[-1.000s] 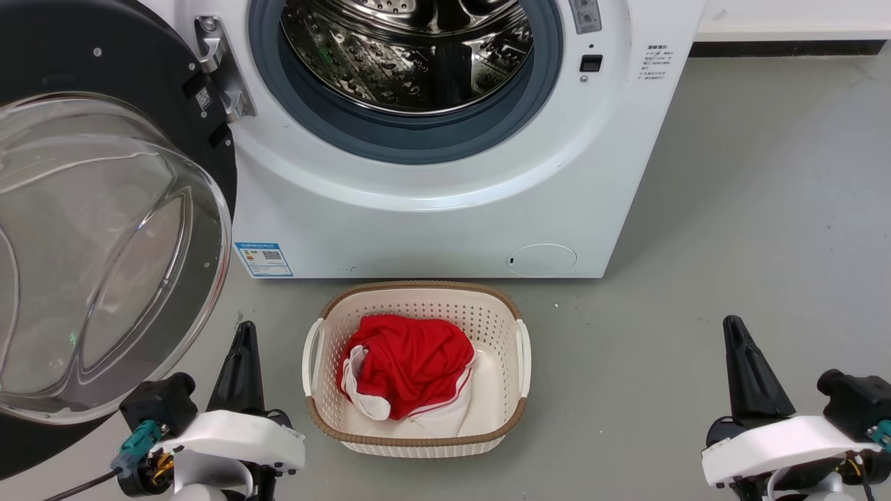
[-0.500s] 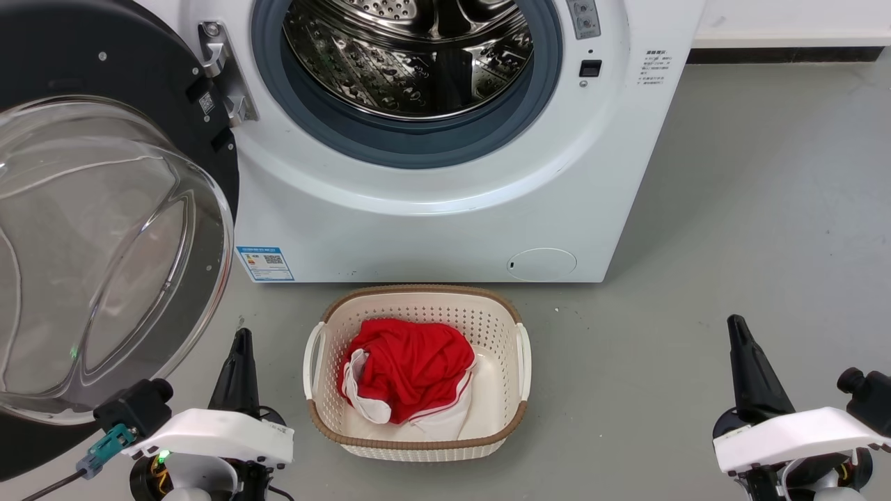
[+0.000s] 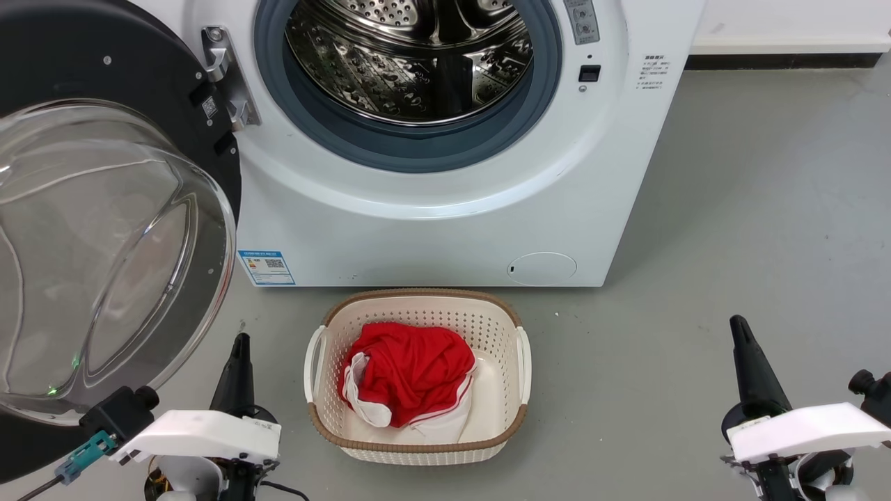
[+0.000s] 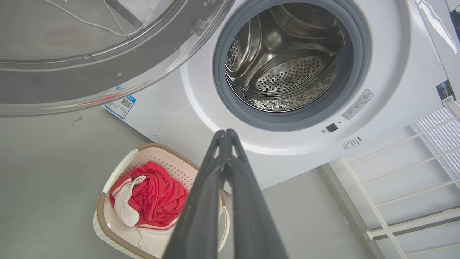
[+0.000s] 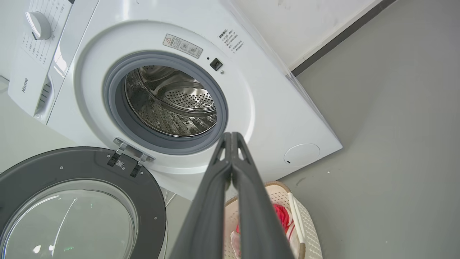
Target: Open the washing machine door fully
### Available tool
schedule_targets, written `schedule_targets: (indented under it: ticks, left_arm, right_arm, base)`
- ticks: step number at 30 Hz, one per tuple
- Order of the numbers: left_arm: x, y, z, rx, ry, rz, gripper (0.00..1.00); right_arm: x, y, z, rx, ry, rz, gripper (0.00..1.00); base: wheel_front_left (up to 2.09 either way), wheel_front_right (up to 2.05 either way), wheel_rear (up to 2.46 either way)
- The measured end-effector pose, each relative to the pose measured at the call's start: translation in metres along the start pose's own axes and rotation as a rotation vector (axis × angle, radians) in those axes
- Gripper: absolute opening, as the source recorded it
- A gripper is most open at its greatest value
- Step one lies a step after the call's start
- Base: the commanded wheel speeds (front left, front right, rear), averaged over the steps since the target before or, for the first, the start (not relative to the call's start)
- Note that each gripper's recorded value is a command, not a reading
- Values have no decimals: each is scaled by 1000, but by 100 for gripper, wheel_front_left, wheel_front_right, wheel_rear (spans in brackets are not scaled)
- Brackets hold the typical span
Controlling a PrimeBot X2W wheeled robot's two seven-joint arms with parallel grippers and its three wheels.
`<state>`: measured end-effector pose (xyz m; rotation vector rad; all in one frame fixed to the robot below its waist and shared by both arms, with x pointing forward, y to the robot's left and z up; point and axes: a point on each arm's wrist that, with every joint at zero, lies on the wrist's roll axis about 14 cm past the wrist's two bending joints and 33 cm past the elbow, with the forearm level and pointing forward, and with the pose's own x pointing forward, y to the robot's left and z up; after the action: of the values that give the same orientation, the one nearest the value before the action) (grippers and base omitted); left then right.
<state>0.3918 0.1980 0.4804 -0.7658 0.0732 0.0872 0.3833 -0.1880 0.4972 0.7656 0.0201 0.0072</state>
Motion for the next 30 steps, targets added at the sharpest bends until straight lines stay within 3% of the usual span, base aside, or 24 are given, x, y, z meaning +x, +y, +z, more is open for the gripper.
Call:
schedule_targets:
  ticks: [30]
  left_arm:
    - [-2,-2,3,-379,24,-14,0]
  right_arm:
    - [1,-7,3,375,2,-28,0]
  base:
    - [0,0,0]
